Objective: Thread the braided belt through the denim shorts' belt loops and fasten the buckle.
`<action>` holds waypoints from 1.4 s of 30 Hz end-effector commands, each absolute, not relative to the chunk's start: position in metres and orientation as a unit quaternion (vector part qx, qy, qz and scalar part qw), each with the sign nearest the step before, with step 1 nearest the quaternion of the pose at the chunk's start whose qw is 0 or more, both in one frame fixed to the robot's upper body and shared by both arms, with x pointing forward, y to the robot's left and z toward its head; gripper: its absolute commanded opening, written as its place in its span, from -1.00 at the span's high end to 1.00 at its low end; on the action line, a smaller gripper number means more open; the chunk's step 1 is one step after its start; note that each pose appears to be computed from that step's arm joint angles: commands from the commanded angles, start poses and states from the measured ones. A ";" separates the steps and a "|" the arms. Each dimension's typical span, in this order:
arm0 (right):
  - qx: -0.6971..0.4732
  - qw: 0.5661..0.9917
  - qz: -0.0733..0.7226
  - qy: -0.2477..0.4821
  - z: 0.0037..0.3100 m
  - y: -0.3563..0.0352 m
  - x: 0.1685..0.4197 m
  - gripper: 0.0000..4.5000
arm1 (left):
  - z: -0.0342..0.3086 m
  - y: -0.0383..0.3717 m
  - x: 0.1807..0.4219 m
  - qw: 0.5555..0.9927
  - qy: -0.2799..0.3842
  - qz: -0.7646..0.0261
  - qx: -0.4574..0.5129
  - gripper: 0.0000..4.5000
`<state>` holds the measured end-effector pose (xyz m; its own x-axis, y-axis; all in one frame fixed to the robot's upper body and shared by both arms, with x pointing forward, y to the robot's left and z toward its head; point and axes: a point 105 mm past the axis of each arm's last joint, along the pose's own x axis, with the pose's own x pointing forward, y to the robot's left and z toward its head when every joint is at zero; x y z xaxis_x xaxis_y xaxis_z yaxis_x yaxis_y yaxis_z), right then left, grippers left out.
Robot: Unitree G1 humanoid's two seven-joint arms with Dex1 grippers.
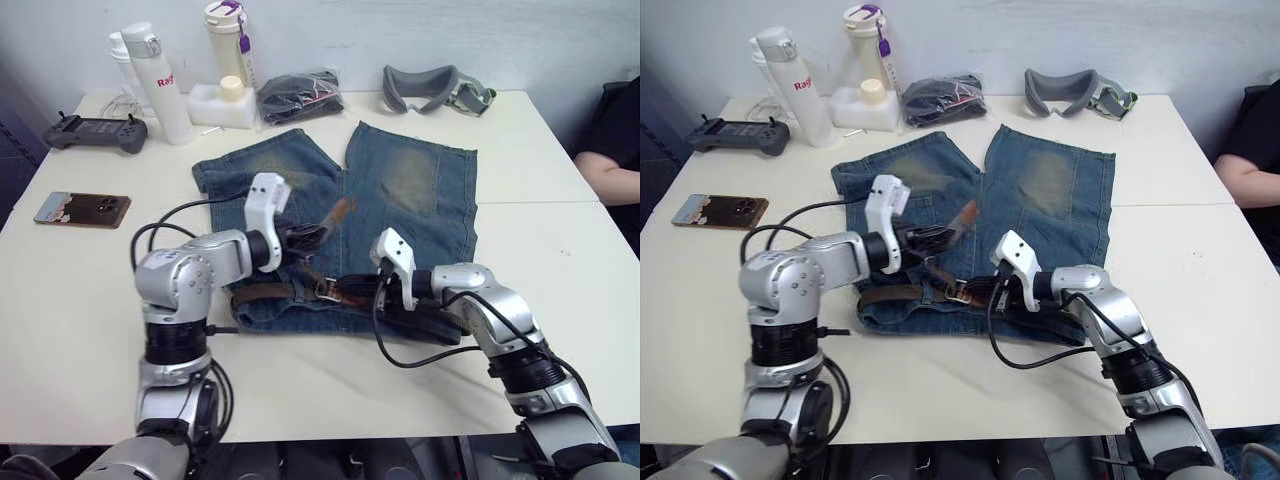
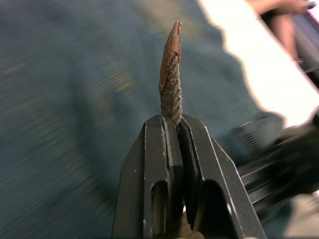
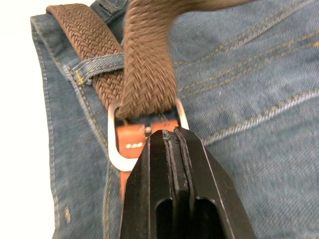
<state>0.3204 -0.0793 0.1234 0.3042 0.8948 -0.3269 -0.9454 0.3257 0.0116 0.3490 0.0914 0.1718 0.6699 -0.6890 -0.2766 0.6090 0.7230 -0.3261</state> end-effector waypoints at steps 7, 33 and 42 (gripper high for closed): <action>-0.051 0.782 0.606 0.137 0.140 -0.080 0.314 0.99 | 0.163 0.102 0.344 0.917 0.190 -0.343 -0.071 1.00; -0.038 0.757 0.629 0.173 0.115 -0.047 0.313 0.99 | 0.141 0.142 0.342 0.931 0.206 -0.295 -0.064 1.00; 0.016 0.756 0.641 0.131 0.157 -0.052 0.315 0.99 | 0.134 0.136 0.341 0.929 0.206 -0.300 -0.064 1.00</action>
<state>0.3140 -0.0520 0.1312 0.1460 0.9588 -0.2437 -0.9523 0.2030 0.2280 0.3430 0.1370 0.1335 0.7302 -0.5870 -0.3496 0.5266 0.8095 -0.2594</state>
